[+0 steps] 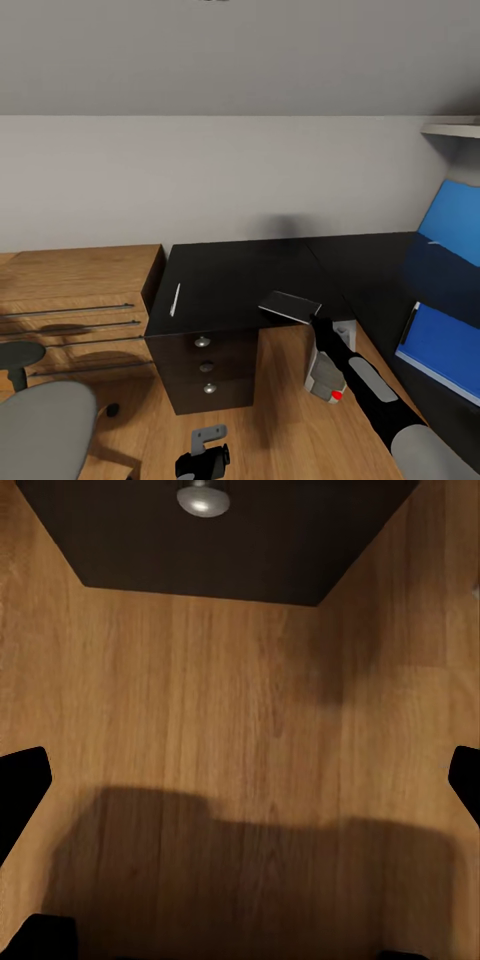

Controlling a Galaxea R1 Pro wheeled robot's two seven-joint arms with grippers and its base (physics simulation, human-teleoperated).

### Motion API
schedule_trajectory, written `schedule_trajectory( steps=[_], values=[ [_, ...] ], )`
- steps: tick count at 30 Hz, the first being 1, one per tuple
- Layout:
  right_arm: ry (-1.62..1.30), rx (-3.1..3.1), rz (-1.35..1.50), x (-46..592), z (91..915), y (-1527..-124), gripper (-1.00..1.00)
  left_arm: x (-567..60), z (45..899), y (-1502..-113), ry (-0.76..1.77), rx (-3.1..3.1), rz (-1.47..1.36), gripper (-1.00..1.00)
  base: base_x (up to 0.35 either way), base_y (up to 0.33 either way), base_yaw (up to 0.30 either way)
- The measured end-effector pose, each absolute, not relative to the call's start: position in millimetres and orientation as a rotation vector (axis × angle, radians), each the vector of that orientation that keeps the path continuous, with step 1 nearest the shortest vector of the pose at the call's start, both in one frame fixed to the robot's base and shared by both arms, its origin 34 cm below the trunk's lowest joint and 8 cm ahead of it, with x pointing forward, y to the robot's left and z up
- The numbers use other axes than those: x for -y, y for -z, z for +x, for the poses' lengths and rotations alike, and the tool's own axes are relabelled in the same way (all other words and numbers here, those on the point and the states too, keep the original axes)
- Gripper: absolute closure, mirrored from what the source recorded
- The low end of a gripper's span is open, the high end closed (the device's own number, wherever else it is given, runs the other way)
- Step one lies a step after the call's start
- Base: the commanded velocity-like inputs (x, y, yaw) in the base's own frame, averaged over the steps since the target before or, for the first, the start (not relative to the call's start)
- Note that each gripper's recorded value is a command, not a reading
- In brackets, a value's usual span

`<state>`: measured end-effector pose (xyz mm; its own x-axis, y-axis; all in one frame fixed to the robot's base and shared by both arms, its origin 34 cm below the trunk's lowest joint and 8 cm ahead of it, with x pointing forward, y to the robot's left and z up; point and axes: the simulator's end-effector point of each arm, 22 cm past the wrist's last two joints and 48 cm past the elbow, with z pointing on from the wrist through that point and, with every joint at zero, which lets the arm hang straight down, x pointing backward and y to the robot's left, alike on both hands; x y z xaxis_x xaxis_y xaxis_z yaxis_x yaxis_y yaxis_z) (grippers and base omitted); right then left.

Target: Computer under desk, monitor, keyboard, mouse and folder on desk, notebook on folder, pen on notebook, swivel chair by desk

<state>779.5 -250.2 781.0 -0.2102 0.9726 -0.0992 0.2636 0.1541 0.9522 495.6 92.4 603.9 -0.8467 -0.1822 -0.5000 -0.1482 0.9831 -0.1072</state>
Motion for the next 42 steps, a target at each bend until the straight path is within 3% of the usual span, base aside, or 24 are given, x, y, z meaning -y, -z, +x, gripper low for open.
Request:
schedule_trajectory(
  steps=[8,14,25,42],
  values=[
    [-1.02,-1.473,1.168,287,775,-833,1.0,-97,485,-605,0.059,-2.629,-0.219,-1.0,0.0,0.0,0.0],
    [-0.912,-1.367,1.211,357,775,-847,1.0,-99,478,-599,0.043,-2.648,-0.208,-1.0,0.0,0.0,-0.04],
    [-0.813,-1.295,1.258,427,769,-859,1.0,-98,474,-596,0.038,-2.657,-0.194,-1.0,0.0,0.0,-0.245],
    [-0.724,-1.216,1.377,483,752,-844,1.0,-99,474,-595,0.036,-2.657,-0.194,-1.0,0.0,0.0,-0.26]
  ],
)
